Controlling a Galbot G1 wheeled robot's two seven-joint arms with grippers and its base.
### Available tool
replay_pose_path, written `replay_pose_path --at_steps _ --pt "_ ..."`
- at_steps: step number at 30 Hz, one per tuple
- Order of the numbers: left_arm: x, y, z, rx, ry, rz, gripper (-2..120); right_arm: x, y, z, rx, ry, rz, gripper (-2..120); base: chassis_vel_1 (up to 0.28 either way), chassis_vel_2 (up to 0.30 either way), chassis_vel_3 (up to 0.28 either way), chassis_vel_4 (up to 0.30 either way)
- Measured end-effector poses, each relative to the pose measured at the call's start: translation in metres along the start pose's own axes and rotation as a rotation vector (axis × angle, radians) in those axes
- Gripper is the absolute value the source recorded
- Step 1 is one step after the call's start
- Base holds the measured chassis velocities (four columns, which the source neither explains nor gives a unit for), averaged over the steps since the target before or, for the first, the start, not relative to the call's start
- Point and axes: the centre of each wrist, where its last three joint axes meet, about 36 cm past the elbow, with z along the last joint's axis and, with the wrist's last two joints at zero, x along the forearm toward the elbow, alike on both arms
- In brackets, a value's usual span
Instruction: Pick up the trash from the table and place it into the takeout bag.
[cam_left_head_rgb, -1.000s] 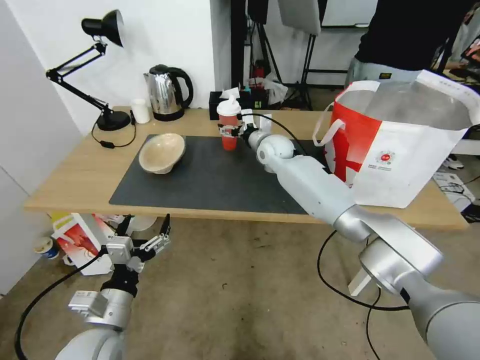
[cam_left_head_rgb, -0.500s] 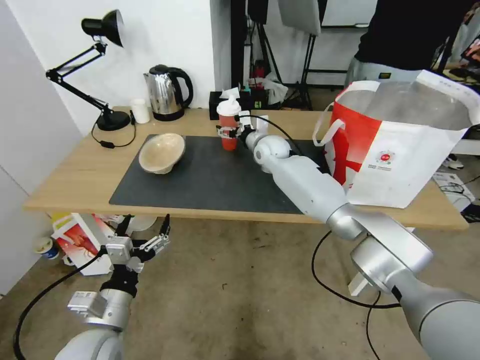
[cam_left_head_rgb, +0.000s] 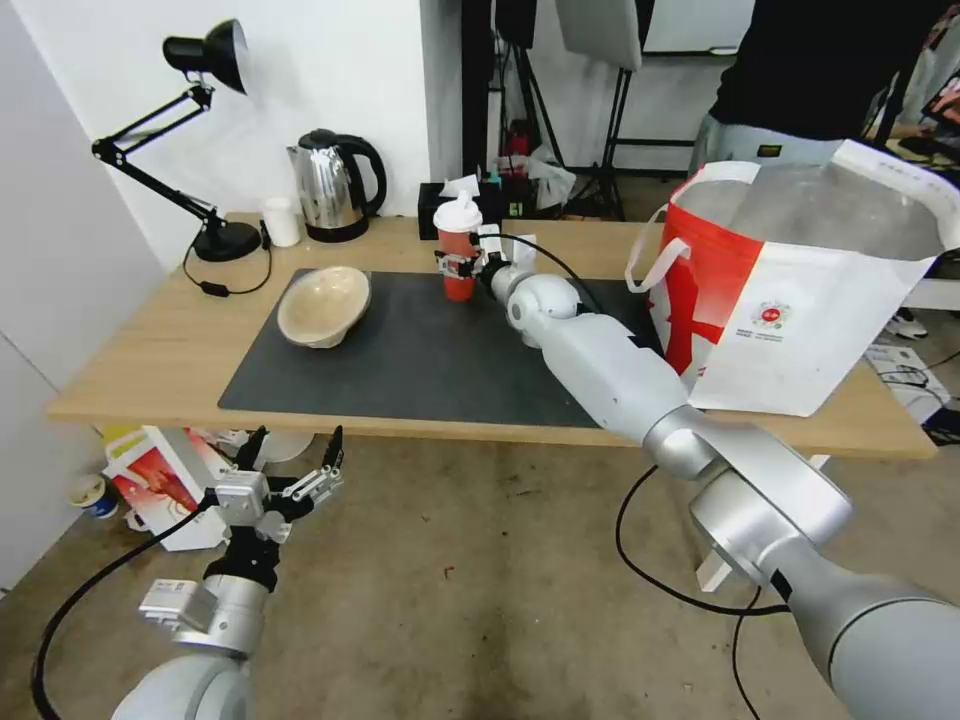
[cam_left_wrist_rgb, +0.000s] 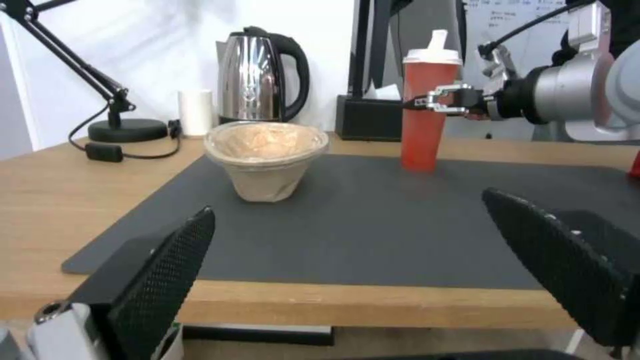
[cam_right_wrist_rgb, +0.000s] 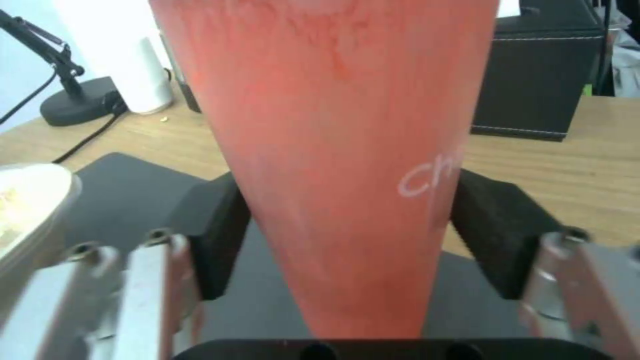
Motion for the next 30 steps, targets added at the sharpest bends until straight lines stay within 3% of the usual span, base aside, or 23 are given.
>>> replay_pose_path --at_steps 4,19,23,30 --pt "0.000 0.000 -0.001 -0.002 -0.002 0.002 100 0.002 -0.005 0.001 0.004 -0.002 0.002 48 0.000 0.000 0.000 0.000" --pt "-0.002 0.001 -0.002 0.000 -0.014 0.002 100 0.030 -0.004 -0.024 0.010 -0.086 -0.031 15 0.000 0.000 0.000 0.000" --pt "-0.002 0.001 -0.002 0.000 -0.018 0.000 100 0.054 -0.012 -0.044 0.008 -0.137 -0.032 6 0.000 0.000 0.000 0.000" --pt "-0.001 0.001 -0.003 -0.003 -0.022 -0.005 100 0.108 -0.013 -0.094 -0.005 -0.236 -0.066 6 0.000 0.000 0.000 0.000"
